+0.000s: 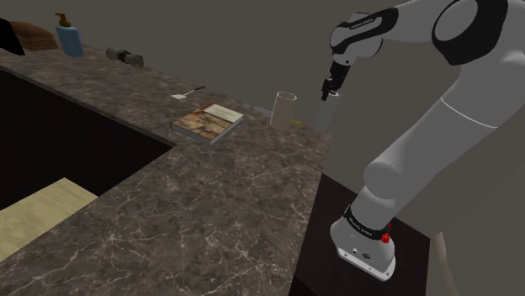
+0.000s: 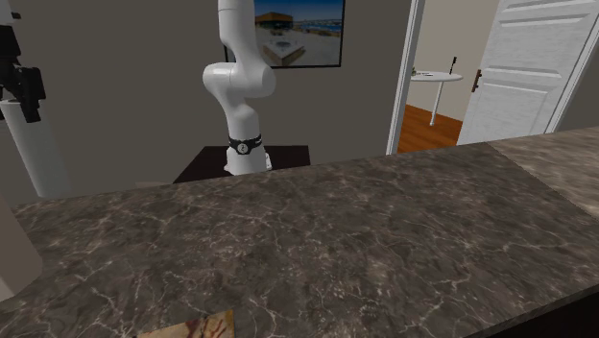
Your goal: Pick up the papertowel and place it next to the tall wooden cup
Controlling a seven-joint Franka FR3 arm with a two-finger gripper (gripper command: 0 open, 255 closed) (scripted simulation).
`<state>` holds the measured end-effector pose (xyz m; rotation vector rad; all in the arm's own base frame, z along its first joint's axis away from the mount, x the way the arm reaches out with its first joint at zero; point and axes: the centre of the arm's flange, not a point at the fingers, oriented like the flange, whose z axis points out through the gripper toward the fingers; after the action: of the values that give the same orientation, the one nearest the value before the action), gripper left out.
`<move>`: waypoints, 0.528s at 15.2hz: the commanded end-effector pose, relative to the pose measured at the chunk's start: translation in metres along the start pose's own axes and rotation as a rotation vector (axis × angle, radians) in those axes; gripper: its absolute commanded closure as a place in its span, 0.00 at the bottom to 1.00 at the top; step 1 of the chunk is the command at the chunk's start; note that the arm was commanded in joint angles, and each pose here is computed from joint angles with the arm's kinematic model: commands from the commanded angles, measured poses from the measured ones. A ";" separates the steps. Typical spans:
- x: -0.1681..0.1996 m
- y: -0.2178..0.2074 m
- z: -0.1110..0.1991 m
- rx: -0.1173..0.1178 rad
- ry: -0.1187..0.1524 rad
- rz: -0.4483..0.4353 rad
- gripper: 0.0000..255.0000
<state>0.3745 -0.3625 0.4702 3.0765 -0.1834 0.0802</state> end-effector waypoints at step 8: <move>-0.003 -0.003 0.049 0.000 0.001 0.000 1.00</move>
<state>0.3747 -0.3627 0.4275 3.0764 -0.1837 0.0807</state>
